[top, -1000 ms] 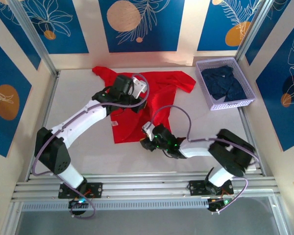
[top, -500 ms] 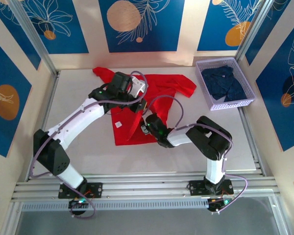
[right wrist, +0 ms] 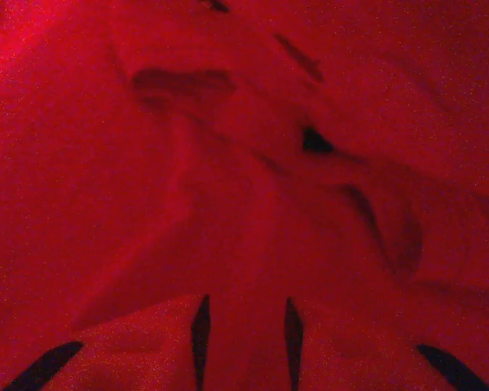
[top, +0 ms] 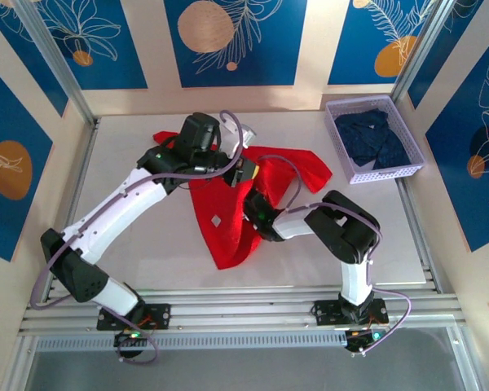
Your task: Fold the inside-out t-shirt
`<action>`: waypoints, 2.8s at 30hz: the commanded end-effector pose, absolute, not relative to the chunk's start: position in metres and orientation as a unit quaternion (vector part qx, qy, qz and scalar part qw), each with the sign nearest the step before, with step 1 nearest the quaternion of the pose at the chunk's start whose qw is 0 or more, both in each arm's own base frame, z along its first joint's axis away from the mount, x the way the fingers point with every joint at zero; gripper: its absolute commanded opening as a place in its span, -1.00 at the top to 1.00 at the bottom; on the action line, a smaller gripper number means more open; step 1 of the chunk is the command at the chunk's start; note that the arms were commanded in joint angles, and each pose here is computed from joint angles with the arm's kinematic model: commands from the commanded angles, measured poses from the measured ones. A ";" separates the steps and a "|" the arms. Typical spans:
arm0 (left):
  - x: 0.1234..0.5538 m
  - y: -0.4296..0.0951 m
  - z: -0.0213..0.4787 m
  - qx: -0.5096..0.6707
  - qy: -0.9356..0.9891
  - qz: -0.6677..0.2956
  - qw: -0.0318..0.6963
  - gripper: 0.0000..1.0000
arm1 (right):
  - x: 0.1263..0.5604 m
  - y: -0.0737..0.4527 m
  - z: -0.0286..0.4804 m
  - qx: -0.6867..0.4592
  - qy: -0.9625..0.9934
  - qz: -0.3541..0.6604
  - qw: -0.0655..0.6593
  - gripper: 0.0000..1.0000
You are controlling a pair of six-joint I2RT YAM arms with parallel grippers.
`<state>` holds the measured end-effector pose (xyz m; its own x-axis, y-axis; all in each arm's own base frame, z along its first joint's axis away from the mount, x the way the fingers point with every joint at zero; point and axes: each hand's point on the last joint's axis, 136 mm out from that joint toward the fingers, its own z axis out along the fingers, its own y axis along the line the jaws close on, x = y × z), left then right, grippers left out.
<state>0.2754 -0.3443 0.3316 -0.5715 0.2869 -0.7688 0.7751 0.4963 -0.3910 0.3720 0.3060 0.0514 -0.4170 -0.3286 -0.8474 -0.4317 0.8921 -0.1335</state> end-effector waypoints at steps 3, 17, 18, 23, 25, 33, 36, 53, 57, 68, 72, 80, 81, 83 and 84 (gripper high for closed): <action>0.274 -0.368 0.359 0.346 0.780 -0.392 0.344 1.00 | 0.372 0.313 0.046 -0.225 0.850 0.041 0.475 0.14; 0.255 -0.388 0.440 0.398 0.697 -0.460 0.379 1.00 | 0.394 0.304 0.014 -0.205 0.907 0.008 0.368 -0.31; 0.252 -0.387 0.445 0.402 0.692 -0.463 0.381 1.00 | 0.396 0.303 0.013 -0.198 0.912 0.006 0.360 -0.38; 0.240 -0.381 0.460 0.414 0.675 -0.472 0.387 1.00 | 0.405 0.294 0.003 -0.179 0.931 -0.002 0.318 -0.49; 0.235 -0.380 0.462 0.421 0.669 -0.476 0.386 1.00 | 0.409 0.293 0.002 -0.179 0.934 -0.002 0.311 -0.51; 0.220 -0.377 0.467 0.437 0.654 -0.495 0.369 1.00 | 0.422 0.299 0.007 -0.196 0.939 0.013 0.282 -0.55; 0.213 -0.378 0.464 0.442 0.649 -0.509 0.354 1.00 | 0.430 0.299 0.006 -0.197 0.943 0.015 0.269 -0.56; 0.263 -0.322 0.466 0.339 0.712 -0.389 0.476 1.00 | 0.442 0.287 -0.016 -0.217 0.958 0.023 0.185 0.21; 0.323 -0.272 0.438 0.237 0.774 -0.273 0.519 1.00 | 0.436 0.289 0.010 -0.226 0.951 0.049 0.207 0.79; 0.442 -0.150 0.331 0.042 0.863 -0.105 0.492 1.00 | 0.375 0.304 0.110 -0.273 0.901 0.193 0.275 1.00; 0.465 -0.127 0.307 0.012 0.876 -0.084 0.474 1.00 | 0.342 0.297 0.126 -0.314 0.881 0.218 0.279 1.00; 0.461 -0.205 0.281 0.094 0.865 -0.239 0.431 1.00 | 0.351 0.324 0.177 -0.334 0.841 0.262 0.337 1.00; 0.455 -0.220 0.279 0.110 0.859 -0.267 0.424 1.00 | 0.357 0.329 0.182 -0.335 0.838 0.261 0.344 1.00; 0.448 -0.233 0.275 0.119 0.856 -0.290 0.412 1.00 | 0.363 0.339 0.190 -0.346 0.828 0.266 0.352 1.00; 0.449 -0.228 0.272 0.106 0.861 -0.282 0.409 1.00 | 0.362 0.343 0.194 -0.355 0.822 0.272 0.354 1.00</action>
